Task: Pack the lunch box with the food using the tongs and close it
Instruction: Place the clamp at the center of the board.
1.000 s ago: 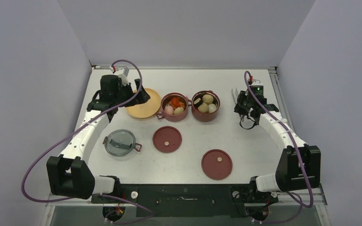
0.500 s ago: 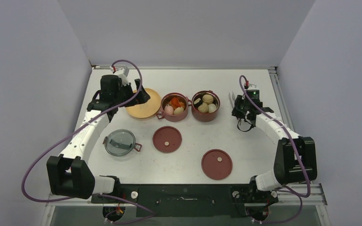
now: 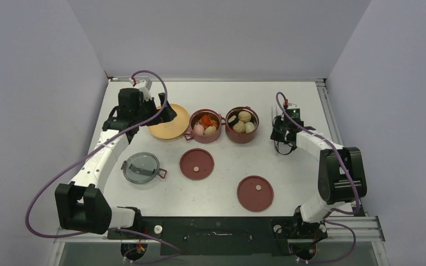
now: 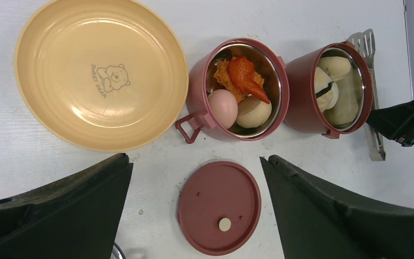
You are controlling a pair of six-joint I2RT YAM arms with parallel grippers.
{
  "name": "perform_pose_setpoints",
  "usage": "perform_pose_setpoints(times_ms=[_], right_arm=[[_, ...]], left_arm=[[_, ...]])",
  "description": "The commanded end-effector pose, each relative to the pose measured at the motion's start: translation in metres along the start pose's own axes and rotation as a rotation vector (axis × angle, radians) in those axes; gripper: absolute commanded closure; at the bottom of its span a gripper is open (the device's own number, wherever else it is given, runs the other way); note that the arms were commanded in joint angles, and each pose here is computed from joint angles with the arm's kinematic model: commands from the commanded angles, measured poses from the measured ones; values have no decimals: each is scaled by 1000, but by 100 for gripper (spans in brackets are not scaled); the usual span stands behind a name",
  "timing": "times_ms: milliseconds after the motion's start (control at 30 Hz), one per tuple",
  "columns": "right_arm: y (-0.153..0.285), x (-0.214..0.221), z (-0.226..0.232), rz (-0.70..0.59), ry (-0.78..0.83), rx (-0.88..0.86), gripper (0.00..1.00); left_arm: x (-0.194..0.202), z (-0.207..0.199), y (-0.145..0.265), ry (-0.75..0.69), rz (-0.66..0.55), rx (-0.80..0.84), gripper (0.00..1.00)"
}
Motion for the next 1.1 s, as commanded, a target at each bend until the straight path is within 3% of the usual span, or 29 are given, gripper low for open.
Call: perform_pose_setpoints(times_ms=[0,500,1067], right_arm=[[-12,-12,2,-48,15,-4,71],[-30,-13,-4,-26,12,64,64],[-26,-16,-10,-42,0,123,42]], left_arm=[[-20,-8,5,-21,-66,22,3],[-21,-7,7,-27,-71,13,3],[-22,-8,9,-30,-77,12,3]])
Point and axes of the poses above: each gripper's point midway between its finger pads, its own y axis back along the fingers, its own z axis along the line the jaws close on, x = y × z, the point moved 5 cm from there along y, back along the fingers, and after that the axes turned 8 degrees about -y, right-handed, at the moved point
